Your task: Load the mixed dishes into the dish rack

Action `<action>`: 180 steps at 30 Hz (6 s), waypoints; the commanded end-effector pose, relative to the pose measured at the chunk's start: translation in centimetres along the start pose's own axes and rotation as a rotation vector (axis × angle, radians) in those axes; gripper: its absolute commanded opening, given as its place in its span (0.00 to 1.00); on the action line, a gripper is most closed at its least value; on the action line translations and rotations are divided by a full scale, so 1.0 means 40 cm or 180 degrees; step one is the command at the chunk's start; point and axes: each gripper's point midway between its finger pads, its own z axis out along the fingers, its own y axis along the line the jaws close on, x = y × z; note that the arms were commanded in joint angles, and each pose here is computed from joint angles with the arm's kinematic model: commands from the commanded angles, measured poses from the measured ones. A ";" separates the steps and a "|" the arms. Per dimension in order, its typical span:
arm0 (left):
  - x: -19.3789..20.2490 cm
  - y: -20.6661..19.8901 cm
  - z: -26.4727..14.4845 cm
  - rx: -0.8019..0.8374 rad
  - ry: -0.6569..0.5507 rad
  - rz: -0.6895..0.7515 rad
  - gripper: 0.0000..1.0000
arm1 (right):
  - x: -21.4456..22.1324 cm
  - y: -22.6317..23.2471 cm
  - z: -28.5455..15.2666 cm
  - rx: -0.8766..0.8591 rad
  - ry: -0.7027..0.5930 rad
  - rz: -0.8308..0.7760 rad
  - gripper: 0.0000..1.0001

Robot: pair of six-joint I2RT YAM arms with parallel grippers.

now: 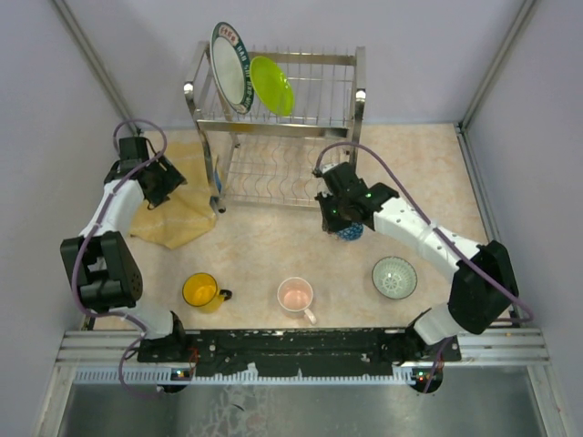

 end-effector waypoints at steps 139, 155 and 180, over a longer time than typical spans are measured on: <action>-0.064 -0.041 0.009 0.0361 -0.0328 0.0084 0.86 | -0.747 0.337 0.150 -0.3553 -0.2259 0.1341 0.69; -0.082 -0.053 -0.013 0.0396 -0.0388 0.0090 0.86 | -0.536 0.506 -0.051 -0.4213 -0.1819 0.1425 0.69; -0.047 -0.056 -0.092 0.0561 -0.0424 0.0118 0.86 | -0.016 0.288 -0.156 -0.1783 -0.1171 0.0809 0.70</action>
